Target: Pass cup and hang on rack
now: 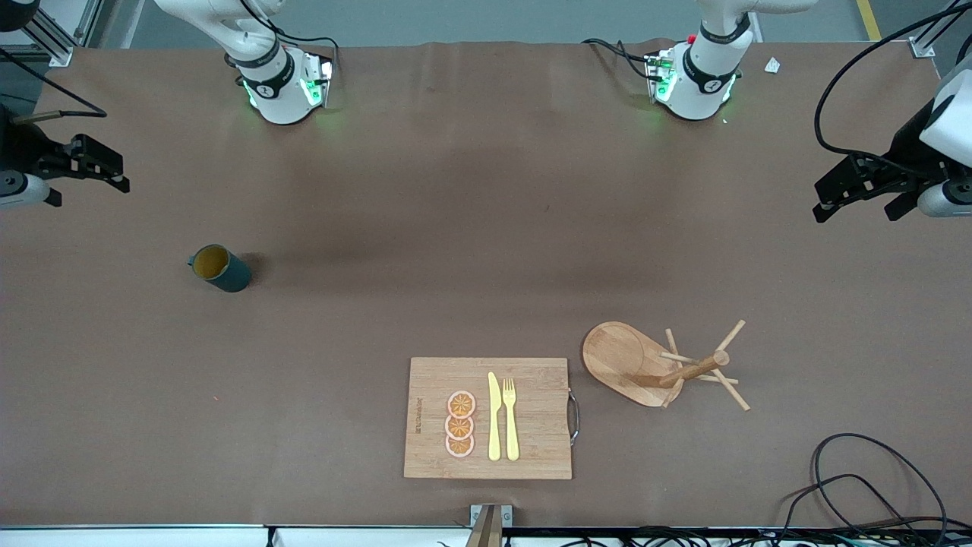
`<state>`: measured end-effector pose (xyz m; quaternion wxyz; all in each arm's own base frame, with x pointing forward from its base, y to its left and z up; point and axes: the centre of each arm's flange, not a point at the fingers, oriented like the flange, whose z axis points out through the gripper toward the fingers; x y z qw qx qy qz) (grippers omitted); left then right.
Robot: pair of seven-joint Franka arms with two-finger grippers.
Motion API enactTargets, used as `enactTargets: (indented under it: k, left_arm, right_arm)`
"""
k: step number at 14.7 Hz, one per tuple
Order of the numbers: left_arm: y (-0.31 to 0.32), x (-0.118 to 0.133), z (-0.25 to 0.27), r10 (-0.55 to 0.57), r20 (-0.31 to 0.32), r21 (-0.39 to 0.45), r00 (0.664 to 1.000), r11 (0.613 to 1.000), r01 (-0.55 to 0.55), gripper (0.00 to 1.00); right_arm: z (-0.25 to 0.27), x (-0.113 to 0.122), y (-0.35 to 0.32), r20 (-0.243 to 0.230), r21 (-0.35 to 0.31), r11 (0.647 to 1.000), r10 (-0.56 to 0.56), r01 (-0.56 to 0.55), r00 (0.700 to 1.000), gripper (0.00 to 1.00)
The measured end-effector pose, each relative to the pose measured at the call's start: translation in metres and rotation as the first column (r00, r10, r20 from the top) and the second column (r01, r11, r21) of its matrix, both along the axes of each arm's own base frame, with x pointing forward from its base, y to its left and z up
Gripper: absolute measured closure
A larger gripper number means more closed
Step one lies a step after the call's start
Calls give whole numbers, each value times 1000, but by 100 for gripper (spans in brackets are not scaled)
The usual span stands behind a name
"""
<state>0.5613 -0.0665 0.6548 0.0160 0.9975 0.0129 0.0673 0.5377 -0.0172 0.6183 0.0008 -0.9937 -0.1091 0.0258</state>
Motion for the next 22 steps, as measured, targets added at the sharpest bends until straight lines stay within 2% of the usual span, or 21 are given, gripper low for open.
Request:
enactTargets:
  k: [2,5,8,12,15,19,22]
  left_arm:
    - [0,0,0,0,0,0,1000,1000,0,0]
    - [0,1,-1,0,-3,0,1000,1000,0,0]
    - [0,2,-3,0,-5,1,1000,1000,0,0]
    - [0,2,-3,0,-6,1,1000,1000,0,0]
    - [-1,2,-3,0,-6,-4,1000,1000,0,0]
    - [-1,2,-4,0,-7,-9,1000,1000,0,0]
    - [-1,2,-3,1,-6,-17,1000,1000,-1,0]
  right_arm:
    - [-4,5,-1,-16,0,1000,-2,2,1000,0]
    - [-4,-1,-3,-70,-11,1000,-5,4,998,0]
    - [0,-4,-8,-85,-17,1000,-16,15,996,0]
    - [-4,3,-20,-40,-21,996,-86,85,996,0]
    - [-47,10,-18,-6,-21,993,-113,113,994,0]
    - [-107,-1,-15,-7,-4,989,-149,149,989,0]
    - [-157,-14,-13,15,4,988,-151,151,988,0]
